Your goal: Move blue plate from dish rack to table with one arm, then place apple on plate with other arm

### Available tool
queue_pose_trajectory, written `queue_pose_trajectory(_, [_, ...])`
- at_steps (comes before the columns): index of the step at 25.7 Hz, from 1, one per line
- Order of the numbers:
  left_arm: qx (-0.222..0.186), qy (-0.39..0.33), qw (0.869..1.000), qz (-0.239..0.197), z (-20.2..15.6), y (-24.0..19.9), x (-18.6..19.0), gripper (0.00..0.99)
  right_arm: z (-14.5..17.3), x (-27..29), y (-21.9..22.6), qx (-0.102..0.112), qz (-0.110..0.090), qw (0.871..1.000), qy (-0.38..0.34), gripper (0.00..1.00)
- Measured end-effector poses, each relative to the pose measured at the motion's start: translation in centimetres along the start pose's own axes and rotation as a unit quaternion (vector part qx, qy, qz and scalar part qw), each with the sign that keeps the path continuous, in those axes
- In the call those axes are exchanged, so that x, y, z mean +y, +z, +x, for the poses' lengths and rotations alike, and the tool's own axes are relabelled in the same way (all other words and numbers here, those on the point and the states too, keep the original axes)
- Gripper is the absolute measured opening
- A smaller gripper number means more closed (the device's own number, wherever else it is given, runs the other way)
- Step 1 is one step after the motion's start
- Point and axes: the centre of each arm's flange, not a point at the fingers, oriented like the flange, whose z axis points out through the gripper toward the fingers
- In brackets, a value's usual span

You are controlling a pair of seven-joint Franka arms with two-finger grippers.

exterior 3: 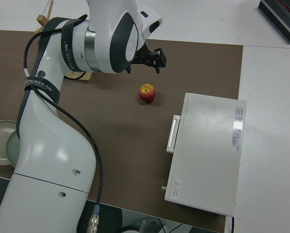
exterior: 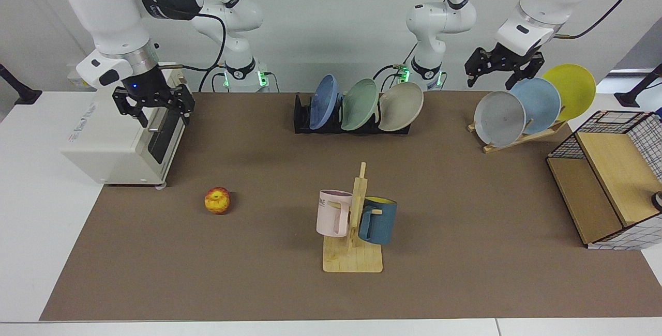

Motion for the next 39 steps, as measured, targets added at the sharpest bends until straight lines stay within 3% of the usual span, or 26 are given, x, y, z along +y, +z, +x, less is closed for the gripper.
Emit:
queue_pose_trajectory(19, [0.005,0.005,1.0,0.001,-0.3,-0.5,0.6,0.991,0.0,0.0,0.0,0.0,0.0,1.0,0.0,1.0])
queue_pose_trajectory(28, [0.006,0.0,1.0,0.001,-0.4,-0.5,0.4,0.991,-0.2,-2.0,0.4,-0.011,0.002,1.0,-0.017,1.0])
queue_pose_trajectory(35, [0.006,0.0,1.0,0.001,-0.4,-0.5,0.4,0.991,-0.2,-2.4,6.7,-0.011,0.003,1.0,-0.015,1.0])
queue_pose_trajectory(39, [0.005,0.001,1.0,0.001,-0.4,-0.5,0.5,0.991,0.9,-2.9,9.8,0.012,-0.001,1.0,-0.018,1.0])
